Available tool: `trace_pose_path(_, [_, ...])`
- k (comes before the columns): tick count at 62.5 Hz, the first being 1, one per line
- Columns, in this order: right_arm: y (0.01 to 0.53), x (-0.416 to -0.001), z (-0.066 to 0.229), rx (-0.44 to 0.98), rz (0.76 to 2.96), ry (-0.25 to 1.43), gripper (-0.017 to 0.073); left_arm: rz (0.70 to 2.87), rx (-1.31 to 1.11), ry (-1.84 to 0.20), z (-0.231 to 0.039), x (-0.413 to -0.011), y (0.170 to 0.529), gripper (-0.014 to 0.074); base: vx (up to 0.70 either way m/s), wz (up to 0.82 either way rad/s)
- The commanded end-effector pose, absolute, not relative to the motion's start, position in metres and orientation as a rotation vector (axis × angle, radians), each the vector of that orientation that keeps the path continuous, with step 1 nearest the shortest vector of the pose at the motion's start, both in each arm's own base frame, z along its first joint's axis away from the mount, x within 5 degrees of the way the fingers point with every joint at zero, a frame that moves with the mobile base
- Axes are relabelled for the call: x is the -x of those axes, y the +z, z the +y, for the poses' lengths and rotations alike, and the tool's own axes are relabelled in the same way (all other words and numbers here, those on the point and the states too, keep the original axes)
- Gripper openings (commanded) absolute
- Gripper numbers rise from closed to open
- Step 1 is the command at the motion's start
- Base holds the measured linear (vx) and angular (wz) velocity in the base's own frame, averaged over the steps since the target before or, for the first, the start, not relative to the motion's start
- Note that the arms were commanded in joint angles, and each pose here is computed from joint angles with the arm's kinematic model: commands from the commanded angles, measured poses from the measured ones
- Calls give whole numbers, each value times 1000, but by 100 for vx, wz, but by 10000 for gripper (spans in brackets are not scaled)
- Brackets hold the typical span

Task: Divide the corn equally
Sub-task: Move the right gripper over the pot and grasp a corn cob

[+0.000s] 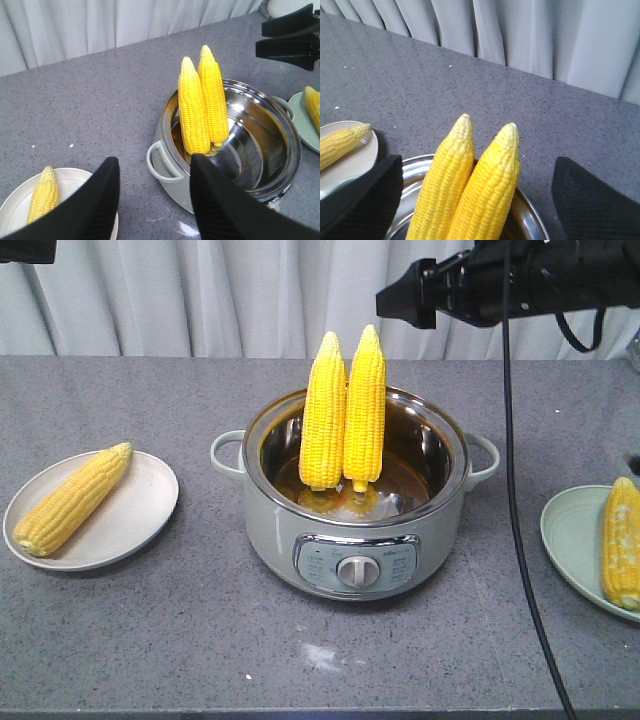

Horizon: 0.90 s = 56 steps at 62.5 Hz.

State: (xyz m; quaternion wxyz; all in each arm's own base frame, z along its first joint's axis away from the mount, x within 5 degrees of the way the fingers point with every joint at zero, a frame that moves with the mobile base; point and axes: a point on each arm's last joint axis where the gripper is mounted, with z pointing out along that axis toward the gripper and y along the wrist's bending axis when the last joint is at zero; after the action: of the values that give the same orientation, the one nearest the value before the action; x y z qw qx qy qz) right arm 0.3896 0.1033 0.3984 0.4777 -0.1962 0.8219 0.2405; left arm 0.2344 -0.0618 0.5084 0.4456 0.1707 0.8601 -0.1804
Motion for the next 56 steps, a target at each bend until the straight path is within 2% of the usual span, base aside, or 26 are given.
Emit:
trace_pose_path(1, [436, -394, 92, 411, 1925, 652, 586, 2033, -410, -477, -64, -227, 524, 330, 0, 0])
trace_pose_path(13, [421, -423, 66, 372, 2023, 789, 587, 2045, -416, -478, -64, -226, 523, 330, 0, 0])
trace_pose_path(26, [388, -443, 74, 408, 2058, 892, 587, 2047, -417, -479, -64, -226, 523, 330, 0, 0])
trace_pose_path(37, [381, -451, 78, 416, 2005, 976, 587, 2051, -419, -479, -64, -226, 522, 330, 0, 0])
trace_pose_path(56, [372, -454, 88, 471, 1998, 980, 587, 2048, -424, -475, -64, -226, 522, 330, 0, 0])
